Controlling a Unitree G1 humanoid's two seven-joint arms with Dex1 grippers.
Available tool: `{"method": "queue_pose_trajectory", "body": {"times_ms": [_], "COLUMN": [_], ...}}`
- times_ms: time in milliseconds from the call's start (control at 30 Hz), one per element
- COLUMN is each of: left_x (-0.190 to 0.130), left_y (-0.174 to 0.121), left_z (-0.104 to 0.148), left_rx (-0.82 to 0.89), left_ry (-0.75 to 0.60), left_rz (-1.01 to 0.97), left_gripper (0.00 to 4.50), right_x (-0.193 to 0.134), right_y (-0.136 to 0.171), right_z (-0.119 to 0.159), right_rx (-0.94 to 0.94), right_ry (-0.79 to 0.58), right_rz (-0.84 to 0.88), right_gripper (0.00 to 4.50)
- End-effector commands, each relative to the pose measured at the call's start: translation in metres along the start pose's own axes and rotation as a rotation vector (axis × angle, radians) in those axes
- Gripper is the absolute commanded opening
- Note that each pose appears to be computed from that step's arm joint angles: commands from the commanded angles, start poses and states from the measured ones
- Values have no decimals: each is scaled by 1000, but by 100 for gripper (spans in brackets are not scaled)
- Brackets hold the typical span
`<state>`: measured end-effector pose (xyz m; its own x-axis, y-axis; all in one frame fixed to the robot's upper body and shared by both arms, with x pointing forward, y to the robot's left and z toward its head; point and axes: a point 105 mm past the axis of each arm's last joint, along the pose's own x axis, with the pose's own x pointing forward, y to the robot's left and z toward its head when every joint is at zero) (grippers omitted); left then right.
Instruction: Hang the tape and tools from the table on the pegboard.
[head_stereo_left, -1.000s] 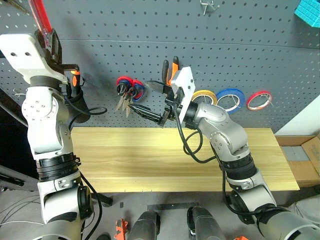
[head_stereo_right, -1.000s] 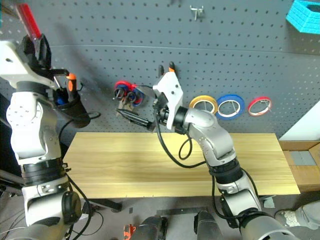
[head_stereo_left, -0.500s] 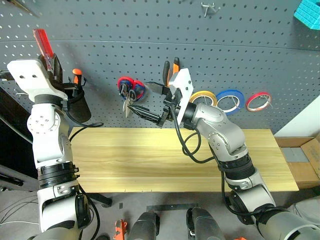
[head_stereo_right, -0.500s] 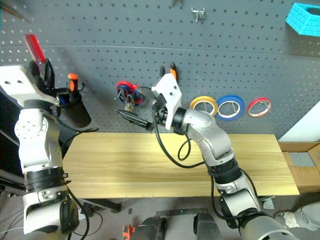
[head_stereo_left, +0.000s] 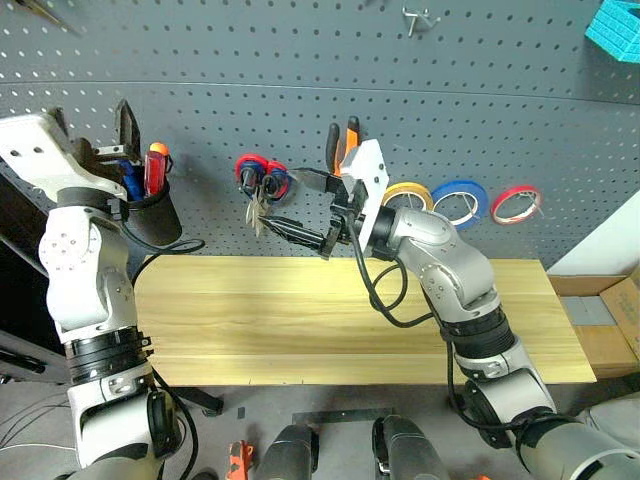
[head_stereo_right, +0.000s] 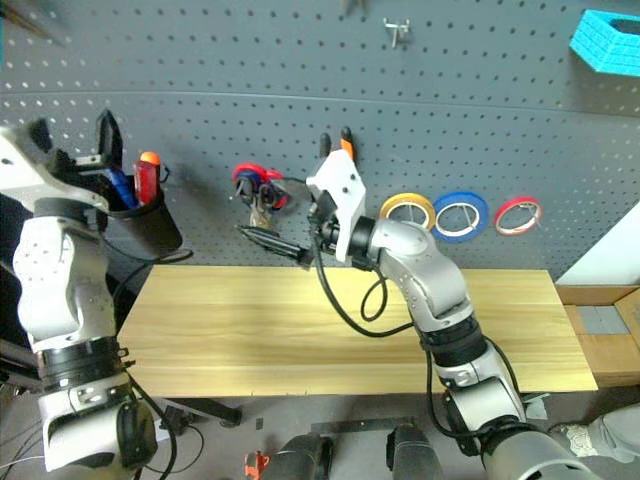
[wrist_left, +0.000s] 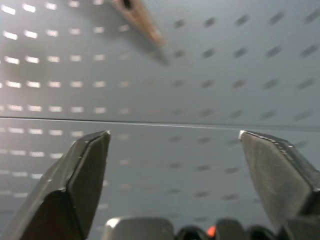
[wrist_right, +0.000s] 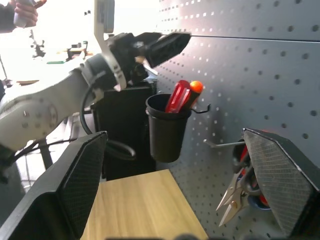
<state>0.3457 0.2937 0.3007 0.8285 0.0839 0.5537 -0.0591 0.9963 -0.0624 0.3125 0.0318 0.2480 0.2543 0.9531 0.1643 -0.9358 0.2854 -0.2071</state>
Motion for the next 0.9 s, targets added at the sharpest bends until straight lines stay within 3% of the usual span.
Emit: {"method": "queue_pose_trajectory", "body": {"times_ms": [33,100,233,400,633,900], "left_x": [-21,-35,-74,-107,-143,-154], "left_y": [-26,-35,-41,-51,-42,-16], "left_z": [0,-11,-56,-88,-141,-159], "left_rx": [-56,-52,-5,-24,-37,-55], "left_ry": [78,154,373,514,688,757], "left_rz": [-224,-302,-358,-391,-350,-272], "left_gripper": [438,438,438,438,438,438], "right_x": [-20,-29,-64,-108,-191,-231], "right_y": [15,17,-8,-28,-57,-54], "right_z": [13,11,-21,-63,-129,-152], "right_rx": [16,35,162,213,293,301], "right_ry": [-47,-36,41,158,309,374], "right_rz": [85,92,-112,-352,-739,-869], "right_gripper": [450,450,450,450,450,450]}}
